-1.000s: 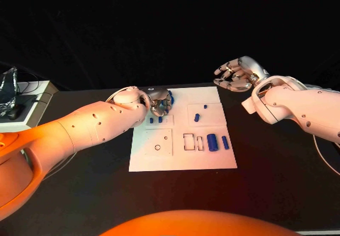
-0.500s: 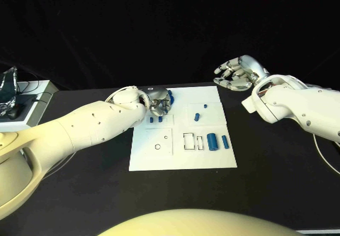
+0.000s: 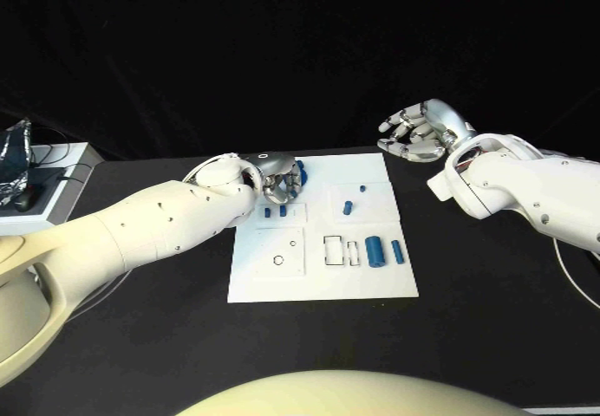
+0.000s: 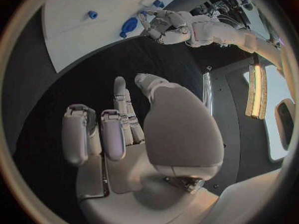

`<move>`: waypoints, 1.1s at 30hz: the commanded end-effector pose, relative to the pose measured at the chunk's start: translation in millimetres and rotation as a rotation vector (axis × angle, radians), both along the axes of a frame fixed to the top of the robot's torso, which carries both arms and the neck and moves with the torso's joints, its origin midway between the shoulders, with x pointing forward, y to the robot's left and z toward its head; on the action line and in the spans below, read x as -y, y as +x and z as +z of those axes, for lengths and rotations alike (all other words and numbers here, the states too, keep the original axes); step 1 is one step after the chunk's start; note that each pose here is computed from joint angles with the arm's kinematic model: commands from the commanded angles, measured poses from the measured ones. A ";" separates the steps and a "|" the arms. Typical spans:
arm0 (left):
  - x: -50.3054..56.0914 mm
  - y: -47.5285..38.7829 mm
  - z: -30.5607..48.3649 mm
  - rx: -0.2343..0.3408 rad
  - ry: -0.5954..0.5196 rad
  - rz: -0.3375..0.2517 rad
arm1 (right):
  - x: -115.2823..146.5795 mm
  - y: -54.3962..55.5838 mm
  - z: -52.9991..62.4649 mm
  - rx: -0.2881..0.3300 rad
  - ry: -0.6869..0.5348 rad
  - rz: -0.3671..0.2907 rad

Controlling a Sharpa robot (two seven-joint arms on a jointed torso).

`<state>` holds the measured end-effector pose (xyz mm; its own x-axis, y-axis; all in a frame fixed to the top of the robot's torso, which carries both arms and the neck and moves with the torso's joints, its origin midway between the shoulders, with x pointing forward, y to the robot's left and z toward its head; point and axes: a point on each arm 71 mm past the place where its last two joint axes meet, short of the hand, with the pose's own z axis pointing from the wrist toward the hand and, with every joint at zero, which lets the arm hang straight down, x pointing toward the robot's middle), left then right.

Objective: Assemble the parts on the task board

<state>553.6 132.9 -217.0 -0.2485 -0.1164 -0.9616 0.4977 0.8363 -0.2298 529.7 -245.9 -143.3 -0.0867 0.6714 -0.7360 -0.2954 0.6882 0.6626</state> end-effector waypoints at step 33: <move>-42.4 -0.8 15.0 -0.081 -0.056 0.071 | -0.1 0.0 -0.1 0.008 -0.017 0.011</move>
